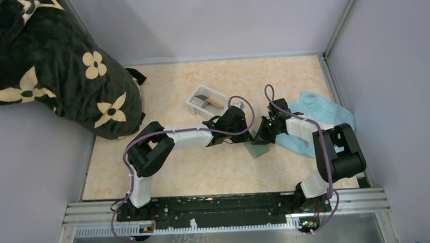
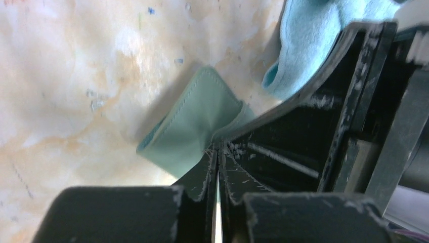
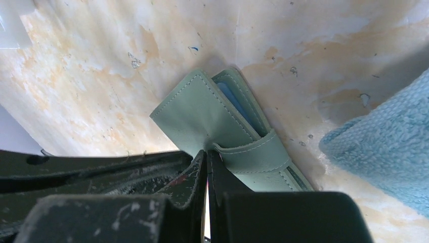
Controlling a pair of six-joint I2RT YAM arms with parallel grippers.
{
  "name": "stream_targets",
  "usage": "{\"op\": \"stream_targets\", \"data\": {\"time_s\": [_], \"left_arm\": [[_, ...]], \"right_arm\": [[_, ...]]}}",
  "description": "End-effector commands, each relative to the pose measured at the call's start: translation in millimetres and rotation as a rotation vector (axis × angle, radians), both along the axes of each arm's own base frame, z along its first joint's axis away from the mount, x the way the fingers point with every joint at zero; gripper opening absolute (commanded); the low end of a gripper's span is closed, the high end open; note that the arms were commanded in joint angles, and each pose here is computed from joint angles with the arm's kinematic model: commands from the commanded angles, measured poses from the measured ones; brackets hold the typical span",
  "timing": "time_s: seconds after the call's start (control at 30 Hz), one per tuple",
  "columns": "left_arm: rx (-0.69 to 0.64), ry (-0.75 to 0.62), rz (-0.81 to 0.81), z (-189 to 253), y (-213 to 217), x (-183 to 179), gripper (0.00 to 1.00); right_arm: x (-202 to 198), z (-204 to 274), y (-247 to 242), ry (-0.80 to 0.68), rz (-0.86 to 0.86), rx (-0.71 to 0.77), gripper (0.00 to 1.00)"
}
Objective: Put the credit cards into the card holder
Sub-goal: Close the card holder at the center of the board.
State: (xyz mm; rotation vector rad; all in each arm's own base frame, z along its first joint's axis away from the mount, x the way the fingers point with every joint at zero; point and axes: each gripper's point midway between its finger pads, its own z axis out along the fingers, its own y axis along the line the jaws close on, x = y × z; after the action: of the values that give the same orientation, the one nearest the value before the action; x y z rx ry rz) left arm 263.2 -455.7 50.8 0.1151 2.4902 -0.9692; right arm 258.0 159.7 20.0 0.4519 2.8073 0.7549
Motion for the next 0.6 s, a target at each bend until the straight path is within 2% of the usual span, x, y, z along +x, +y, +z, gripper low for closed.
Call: {"op": "stream_targets", "data": {"time_s": [0.0,0.23,0.57], "left_arm": [[0.004,0.018,-0.036,13.4,0.6,-35.8,0.09],[-0.015,-0.035,0.050,36.6,16.4,-28.1,0.10],[-0.020,-0.082,0.118,56.2,30.8,-25.6,0.10]], "right_arm": [[-14.4,-44.9,-29.8,0.029,0.004,-0.212,0.05],[3.9,-12.5,-12.6,-0.081,0.037,-0.119,0.22],[20.0,42.2,15.2,-0.235,0.077,0.055,0.25]]}}
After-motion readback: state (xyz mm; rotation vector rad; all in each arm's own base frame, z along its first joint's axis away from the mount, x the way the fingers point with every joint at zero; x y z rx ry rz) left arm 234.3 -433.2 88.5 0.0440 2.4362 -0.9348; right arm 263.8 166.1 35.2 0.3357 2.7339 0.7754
